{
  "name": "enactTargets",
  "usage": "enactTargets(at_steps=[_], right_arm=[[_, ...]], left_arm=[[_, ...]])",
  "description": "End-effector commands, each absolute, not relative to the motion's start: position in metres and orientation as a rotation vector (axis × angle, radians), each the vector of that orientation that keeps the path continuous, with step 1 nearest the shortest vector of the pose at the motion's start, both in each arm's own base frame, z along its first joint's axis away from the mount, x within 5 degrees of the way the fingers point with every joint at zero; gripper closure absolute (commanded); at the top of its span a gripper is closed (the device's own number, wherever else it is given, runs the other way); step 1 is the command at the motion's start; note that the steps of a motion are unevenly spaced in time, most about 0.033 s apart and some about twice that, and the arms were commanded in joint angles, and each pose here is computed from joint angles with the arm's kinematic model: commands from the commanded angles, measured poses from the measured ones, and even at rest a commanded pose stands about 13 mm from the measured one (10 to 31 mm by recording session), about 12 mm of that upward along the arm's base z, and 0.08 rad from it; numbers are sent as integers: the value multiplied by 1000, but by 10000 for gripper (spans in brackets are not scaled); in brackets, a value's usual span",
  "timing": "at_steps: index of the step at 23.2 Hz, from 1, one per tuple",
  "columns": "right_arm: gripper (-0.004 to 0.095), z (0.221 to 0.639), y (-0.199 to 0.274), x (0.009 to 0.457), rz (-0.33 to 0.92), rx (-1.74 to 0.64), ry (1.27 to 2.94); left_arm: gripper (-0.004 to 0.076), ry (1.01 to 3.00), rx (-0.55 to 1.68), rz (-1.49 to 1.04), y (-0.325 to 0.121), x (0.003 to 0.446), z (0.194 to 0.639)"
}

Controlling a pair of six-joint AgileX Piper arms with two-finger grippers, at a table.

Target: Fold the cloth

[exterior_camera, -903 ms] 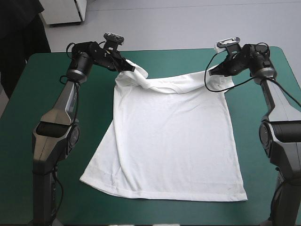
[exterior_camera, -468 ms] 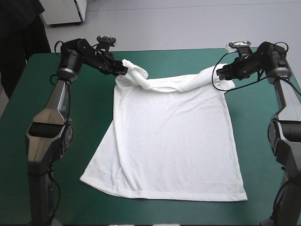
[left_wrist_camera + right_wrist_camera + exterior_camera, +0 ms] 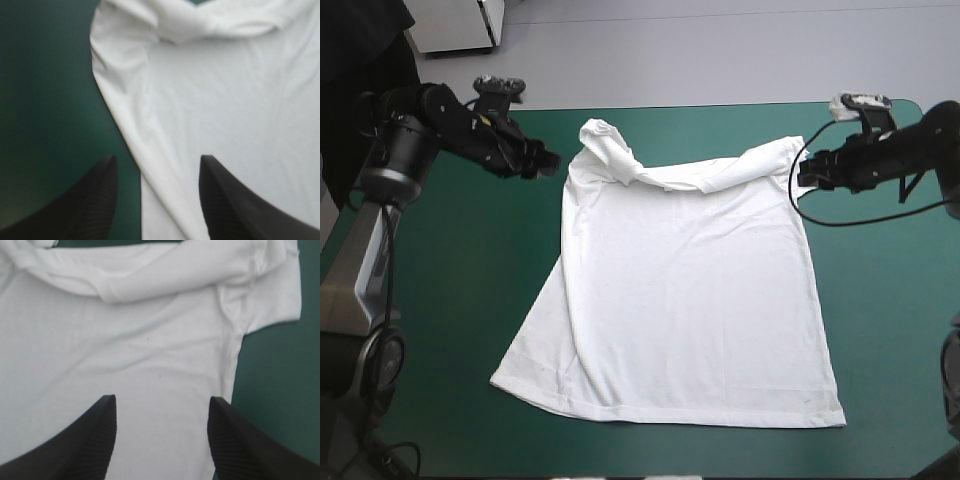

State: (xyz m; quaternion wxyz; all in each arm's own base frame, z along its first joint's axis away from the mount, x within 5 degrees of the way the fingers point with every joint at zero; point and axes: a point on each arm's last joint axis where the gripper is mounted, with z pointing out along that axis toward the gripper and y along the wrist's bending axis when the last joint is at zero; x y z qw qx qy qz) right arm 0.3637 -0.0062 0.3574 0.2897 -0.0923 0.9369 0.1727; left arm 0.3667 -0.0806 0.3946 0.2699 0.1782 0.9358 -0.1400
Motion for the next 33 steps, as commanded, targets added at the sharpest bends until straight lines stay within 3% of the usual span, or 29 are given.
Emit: enactTargets(at_steps=[1, 10, 14, 19, 23, 33], right_arm=[[381, 367, 5, 319, 433, -265, 2478], [381, 304, 36, 193, 216, -426, 2672], [381, 313, 37, 150, 136, -457, 2619], [381, 312, 40, 137, 90, -520, 2688], [380, 312, 41, 137, 89, -524, 2689], [381, 311, 35, 138, 8, -502, 2702]], left_arm=[[351, 2579, 481, -417, -74, 311, 400], [351, 2745, 599, -312, -64, 215, 347], [351, 2877, 679, -245, -61, 182, 304], [307, 2967, 696, -199, -55, 172, 270], [307, 2883, 682, -141, -55, 185, 267], [307, 3009, 689, -163, -63, 212, 230]])
